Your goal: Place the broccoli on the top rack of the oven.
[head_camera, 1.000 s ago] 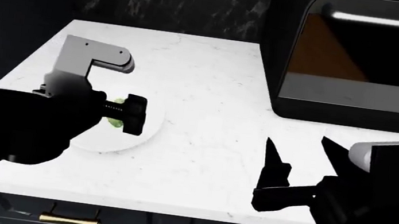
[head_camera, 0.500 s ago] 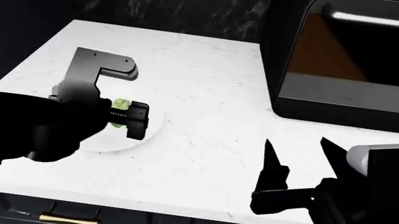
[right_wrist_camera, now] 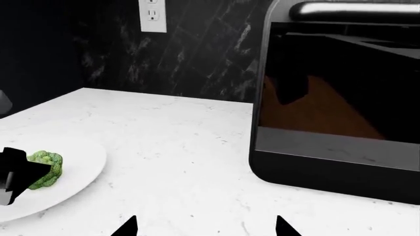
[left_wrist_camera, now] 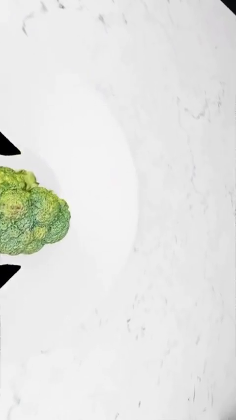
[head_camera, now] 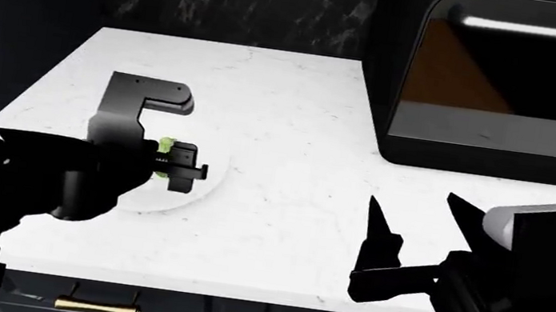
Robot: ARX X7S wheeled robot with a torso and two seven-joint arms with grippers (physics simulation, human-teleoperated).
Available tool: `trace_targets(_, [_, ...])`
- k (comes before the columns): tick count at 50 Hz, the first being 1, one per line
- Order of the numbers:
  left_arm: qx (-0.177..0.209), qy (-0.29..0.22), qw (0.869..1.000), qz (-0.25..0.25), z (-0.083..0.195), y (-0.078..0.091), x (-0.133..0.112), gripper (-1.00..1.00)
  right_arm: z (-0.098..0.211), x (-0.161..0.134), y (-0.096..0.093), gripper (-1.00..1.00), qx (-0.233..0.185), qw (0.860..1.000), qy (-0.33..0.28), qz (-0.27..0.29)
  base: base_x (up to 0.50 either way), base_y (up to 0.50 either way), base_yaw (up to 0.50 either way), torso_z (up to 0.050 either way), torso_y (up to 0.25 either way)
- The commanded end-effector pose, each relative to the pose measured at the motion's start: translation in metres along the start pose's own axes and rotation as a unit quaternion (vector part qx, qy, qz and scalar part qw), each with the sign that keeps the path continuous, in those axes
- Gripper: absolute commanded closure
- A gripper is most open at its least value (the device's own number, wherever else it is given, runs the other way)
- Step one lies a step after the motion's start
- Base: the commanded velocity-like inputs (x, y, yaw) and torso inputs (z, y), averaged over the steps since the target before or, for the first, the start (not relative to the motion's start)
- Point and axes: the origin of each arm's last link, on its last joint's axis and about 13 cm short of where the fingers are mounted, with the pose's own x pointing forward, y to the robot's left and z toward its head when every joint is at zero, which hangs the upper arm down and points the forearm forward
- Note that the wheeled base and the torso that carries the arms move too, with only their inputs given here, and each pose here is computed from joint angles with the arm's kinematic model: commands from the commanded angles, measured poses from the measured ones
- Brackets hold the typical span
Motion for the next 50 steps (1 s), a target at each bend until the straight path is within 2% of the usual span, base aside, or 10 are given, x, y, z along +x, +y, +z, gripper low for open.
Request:
trace_targets(1, [0.008, -0.006, 1.000, -0.009, -0.002, -0.002, -0.002, 1.00, -0.001, -0.001, 0.000, -1.00, 0.000, 1.000, 0.000, -0.001, 0.00, 0.00, 0.00, 0.000, 0.000])
trace_targets(7, [0.009, -0.012, 1.000, -0.010, 0.000, -0.003, -0.004, 1.00, -0.002, -0.001, -0.001, -1.00, 0.002, 1.000, -0.002, -0.002, 0.00, 0.00, 0.00, 0.000, 0.000])
trace_targets(17, [-0.016, -0.128, 0.991, -0.047, 0.033, -0.003, -0.056, 1.00, -0.002, 0.002, -0.001, -1.00, 0.004, 1.000, -0.004, 0.001, 0.00, 0.00, 0.00, 0.000, 0.000])
trace_targets(24, [-0.031, -0.155, 0.986, -0.060, 0.033, -0.002, -0.076, 1.00, -0.002, 0.003, -0.001, -1.00, 0.002, 1.000, -0.008, 0.006, 0.00, 0.00, 0.00, 0.000, 0.000])
trace_targets(25, [-0.043, -0.162, 0.984, -0.062, 0.032, -0.001, -0.078, 1.00, -0.002, 0.003, -0.001, -1.00, 0.000, 1.000, -0.009, 0.008, 0.00, 0.00, 0.00, 0.000, 0.000])
trace_targets(33, [-0.015, -0.245, 0.967, -0.063, 0.006, 0.000, -0.094, 1.00, 0.002, 0.002, 0.000, -1.00, -0.012, 1.000, -0.015, 0.011, 0.00, 0.00, 0.00, 0.000, 0.000])
trace_targets(35, [-0.035, -0.227, 0.969, -0.088, -0.002, 0.002, -0.098, 1.00, 0.002, 0.001, 0.002, -1.00, -0.021, 1.000, -0.016, 0.013, 0.00, 0.00, 0.00, 0.000, 0.000])
trace_targets(43, [-0.036, -0.293, 0.951, -0.091, -0.026, 0.011, -0.105, 1.00, 0.004, 0.000, 0.004, -1.00, -0.039, 0.998, -0.039, 0.017, 0.00, 0.00, 0.00, 0.000, 0.001])
trace_targets(45, [-0.028, -0.314, 0.945, -0.088, -0.030, 0.014, -0.104, 1.00, 0.003, 0.000, 0.006, -1.00, -0.080, 0.996, -0.034, 0.018, 0.00, 0.00, 0.00, 0.000, 0.000])
trace_targets(50, [-0.021, -0.337, 0.935, -0.108, -0.048, 0.018, -0.106, 1.00, 0.001, -0.002, 0.010, -1.00, -0.076, 0.995, -0.058, 0.018, 0.00, 0.00, 0.00, 0.000, 0.000])
